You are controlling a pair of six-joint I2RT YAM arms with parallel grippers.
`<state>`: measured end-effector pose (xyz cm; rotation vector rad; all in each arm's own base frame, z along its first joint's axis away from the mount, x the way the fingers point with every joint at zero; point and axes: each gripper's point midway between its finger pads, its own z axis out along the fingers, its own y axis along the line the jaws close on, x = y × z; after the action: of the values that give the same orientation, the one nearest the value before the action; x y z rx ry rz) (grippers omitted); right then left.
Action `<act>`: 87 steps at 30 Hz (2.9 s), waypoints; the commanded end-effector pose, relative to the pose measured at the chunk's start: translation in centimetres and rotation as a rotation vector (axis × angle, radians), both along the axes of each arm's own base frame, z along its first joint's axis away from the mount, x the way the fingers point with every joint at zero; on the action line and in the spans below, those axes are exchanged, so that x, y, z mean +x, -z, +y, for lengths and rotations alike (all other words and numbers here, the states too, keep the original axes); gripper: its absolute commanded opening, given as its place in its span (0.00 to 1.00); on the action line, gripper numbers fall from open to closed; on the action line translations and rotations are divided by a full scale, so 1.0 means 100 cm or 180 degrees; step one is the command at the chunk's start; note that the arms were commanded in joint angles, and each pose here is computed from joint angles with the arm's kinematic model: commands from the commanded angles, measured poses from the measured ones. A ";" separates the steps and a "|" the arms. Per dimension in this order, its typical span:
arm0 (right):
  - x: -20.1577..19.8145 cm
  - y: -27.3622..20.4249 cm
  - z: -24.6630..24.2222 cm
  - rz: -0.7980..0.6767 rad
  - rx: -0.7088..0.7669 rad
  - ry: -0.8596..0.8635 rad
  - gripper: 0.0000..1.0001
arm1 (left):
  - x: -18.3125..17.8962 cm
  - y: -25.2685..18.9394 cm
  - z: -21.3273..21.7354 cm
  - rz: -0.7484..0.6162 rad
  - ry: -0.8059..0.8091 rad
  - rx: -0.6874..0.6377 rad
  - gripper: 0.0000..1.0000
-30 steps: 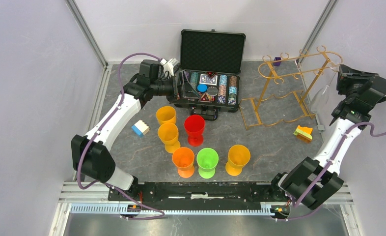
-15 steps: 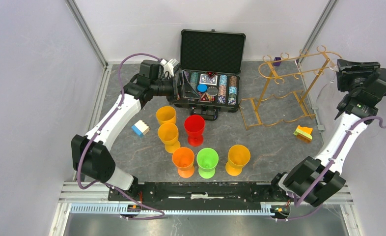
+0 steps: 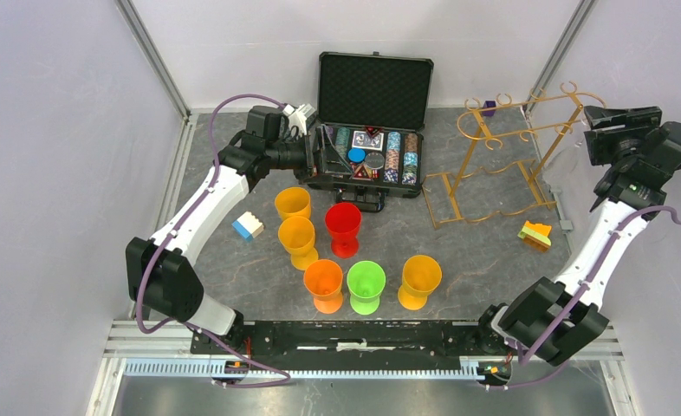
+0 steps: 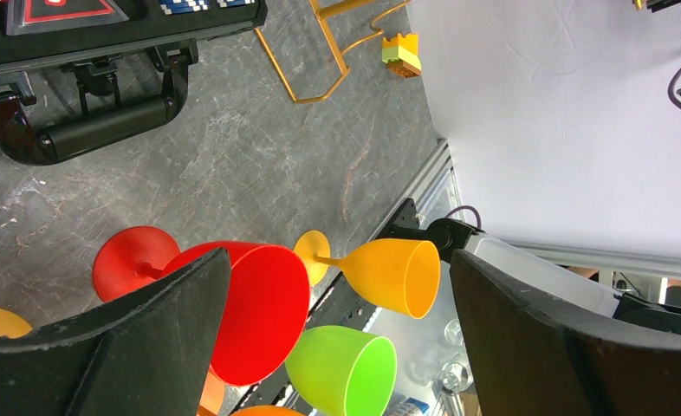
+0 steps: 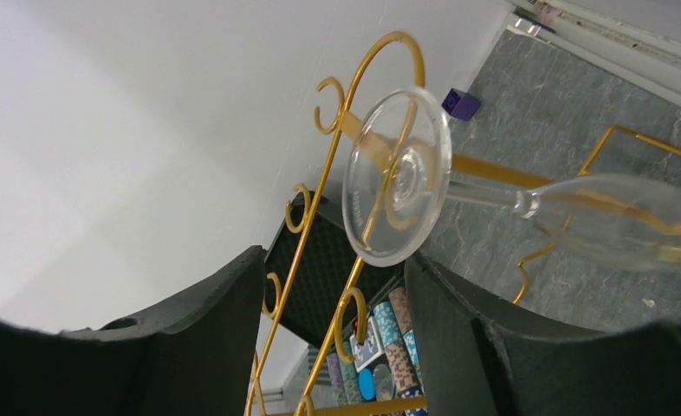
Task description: Place the wine glass upside down on the wine glass rack
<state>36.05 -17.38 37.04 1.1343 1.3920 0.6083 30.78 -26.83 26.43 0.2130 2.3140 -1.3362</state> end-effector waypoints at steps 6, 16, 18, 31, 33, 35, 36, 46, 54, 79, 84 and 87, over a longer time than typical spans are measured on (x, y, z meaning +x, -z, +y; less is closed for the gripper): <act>-0.014 -0.006 0.038 -0.0163 -0.0272 -0.0514 0.67 | -0.001 -0.008 -0.005 -0.0177 0.0165 -0.0082 1.00; -0.043 0.025 0.072 0.0205 -0.0490 -0.0847 0.67 | -0.013 0.000 -0.013 -0.0119 0.0321 0.0002 0.97; -0.051 0.030 0.078 0.0324 -0.0559 -0.0918 0.67 | -0.020 0.006 -0.015 -0.0100 0.0374 0.0099 0.96; -0.107 0.105 0.123 0.0857 -0.0603 -0.1159 0.67 | -0.067 0.050 -0.023 -0.0531 0.0828 0.1461 0.87; -0.112 0.118 0.129 0.0927 -0.0573 -0.1211 0.67 | -0.072 0.056 -0.026 -0.0572 0.0896 0.1598 0.86; -0.117 0.127 0.133 0.0997 -0.0588 -0.1249 0.67 | -0.073 0.065 -0.026 -0.0578 0.0930 0.1769 0.85; -0.119 0.131 0.134 0.1041 -0.0596 -0.1267 0.67 | -0.074 0.069 -0.026 -0.0572 0.0946 0.1851 0.82; -0.136 0.164 0.160 0.1245 -0.0519 -0.1464 0.66 | -0.071 0.104 -0.040 -0.0509 0.1073 0.2271 0.57; -0.137 0.181 0.185 0.1303 -0.0465 -0.1617 0.65 | -0.072 0.112 -0.047 -0.0494 0.1145 0.2340 0.20; -0.094 0.151 0.285 0.1368 -0.1082 -0.2432 0.63 | -0.041 0.004 -0.061 -0.0984 0.0713 0.1554 0.02; -0.094 0.145 0.319 0.1416 -0.1365 -0.2659 0.64 | -0.025 -0.016 -0.054 -0.0695 0.0537 0.0943 0.02; -0.095 0.135 0.337 0.1396 -0.1535 -0.2731 0.64 | -0.013 -0.031 -0.045 -0.0512 0.0395 0.0522 0.02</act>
<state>25.26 15.36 20.62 0.2583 2.3616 0.6294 28.88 -31.35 24.67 0.6478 2.4270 -0.8477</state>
